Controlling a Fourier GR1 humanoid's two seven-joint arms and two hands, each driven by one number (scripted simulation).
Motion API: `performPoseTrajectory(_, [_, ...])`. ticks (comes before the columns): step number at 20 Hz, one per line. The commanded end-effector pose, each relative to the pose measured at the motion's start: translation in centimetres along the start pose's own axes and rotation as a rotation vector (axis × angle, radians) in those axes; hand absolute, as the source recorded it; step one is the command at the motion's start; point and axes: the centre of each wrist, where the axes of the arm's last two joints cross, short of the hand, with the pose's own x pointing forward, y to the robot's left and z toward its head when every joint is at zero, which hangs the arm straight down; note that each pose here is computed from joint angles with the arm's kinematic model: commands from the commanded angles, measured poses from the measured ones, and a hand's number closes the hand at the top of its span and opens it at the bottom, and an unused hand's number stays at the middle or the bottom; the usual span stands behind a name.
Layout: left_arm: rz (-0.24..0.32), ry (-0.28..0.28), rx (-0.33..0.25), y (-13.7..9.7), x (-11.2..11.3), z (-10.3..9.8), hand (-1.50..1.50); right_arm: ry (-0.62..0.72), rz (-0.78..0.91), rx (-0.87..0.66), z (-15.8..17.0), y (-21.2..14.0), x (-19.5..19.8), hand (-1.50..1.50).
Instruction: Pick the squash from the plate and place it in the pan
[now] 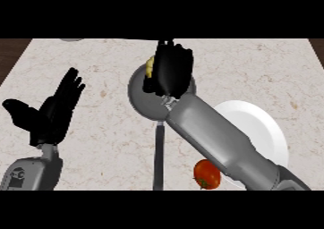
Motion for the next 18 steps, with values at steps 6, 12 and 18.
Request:
performPoseTrajectory(6, [0.001, -0.011, -0.003, 0.9, 0.3, 0.3, 0.0, 0.06, -0.088, 0.024, -2.1, 6.7, -4.3, 1.5])
performPoseTrajectory(12, [0.01, -0.004, -0.027, -0.7, 0.7, -0.5, 0.0, 0.328, -0.138, 0.155, -2.1, 8.8, -6.9, -1.5])
performPoseTrajectory(18, [0.006, -0.018, -0.016, -1.2, -0.1, 0.3, 0.0, 0.29, -0.225, 0.241, -1.1, 11.0, -9.3, -1.5])
